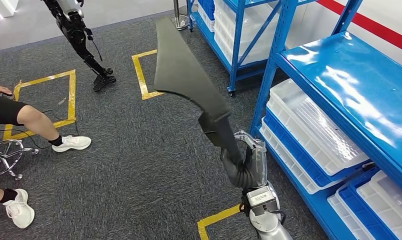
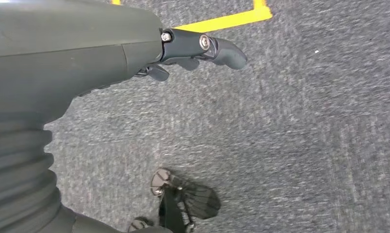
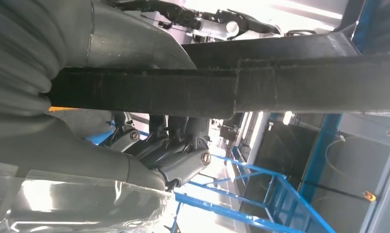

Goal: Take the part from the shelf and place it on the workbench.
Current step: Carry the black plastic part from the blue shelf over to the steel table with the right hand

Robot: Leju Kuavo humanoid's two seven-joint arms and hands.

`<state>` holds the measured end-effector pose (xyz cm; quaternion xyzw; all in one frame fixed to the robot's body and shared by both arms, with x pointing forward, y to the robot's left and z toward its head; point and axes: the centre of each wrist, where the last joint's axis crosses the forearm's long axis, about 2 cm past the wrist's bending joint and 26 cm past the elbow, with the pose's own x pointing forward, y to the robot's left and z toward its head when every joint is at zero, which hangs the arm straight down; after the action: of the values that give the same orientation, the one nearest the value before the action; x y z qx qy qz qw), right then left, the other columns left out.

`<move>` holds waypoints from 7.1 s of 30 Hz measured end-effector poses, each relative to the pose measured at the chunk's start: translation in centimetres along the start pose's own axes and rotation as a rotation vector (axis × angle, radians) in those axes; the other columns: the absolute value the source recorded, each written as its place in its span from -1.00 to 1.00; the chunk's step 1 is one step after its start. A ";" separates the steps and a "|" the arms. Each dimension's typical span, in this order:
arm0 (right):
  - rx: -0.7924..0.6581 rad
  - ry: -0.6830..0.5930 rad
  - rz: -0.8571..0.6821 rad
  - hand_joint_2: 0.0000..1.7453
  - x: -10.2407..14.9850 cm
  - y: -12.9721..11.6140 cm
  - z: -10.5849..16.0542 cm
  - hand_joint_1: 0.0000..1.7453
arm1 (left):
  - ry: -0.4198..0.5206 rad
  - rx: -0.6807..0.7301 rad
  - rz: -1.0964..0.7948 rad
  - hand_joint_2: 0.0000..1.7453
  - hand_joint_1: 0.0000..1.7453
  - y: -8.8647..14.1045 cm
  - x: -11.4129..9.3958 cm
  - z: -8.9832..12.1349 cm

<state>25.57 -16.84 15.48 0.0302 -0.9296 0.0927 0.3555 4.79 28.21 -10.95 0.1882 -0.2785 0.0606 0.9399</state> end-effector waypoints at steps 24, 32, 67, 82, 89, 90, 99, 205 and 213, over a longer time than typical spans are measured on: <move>0.021 0.002 -0.024 1.00 0.4 -0.2 0.3 0.96 | 0.017 0.025 0.050 1.00 -1.00 0.5 0.0 -0.3; 0.012 0.001 -0.029 1.00 0.5 -0.1 0.1 0.96 | 0.030 0.037 0.048 1.00 -1.00 0.6 -0.5 0.0; 0.009 0.013 -0.026 1.00 0.5 -0.3 0.5 0.96 | 0.028 0.044 0.064 1.00 -1.00 0.7 -0.6 0.0; 0.003 0.013 -0.024 1.00 0.4 -0.3 0.6 0.96 | 0.012 0.040 0.057 1.00 -1.00 1.1 -0.3 -0.3; 0.008 0.030 -0.021 1.00 0.3 -0.5 1.1 0.96 | 0.027 0.038 0.058 1.00 -1.00 0.4 -0.4 0.0; 0.006 0.030 -0.022 1.00 0.3 -0.4 1.1 0.96 | 0.031 0.039 0.056 1.00 -1.00 0.4 -0.5 0.1; 0.000 0.032 -0.024 1.00 0.3 -0.3 1.1 0.96 | 0.037 0.040 0.052 1.00 -1.00 0.4 -0.7 0.2; -0.006 0.069 0.024 1.00 0.3 -0.8 2.2 0.96 | 0.018 0.019 0.026 1.00 -1.00 1.0 0.0 -0.4; -0.003 0.071 0.028 1.00 0.2 -0.9 2.1 0.96 | 0.016 0.014 0.022 1.00 -1.00 1.0 -0.1 -0.4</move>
<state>24.13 -18.15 14.21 0.0135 -0.9169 0.0975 0.3868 4.67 29.24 -10.99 0.1914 -0.2726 0.0744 0.9400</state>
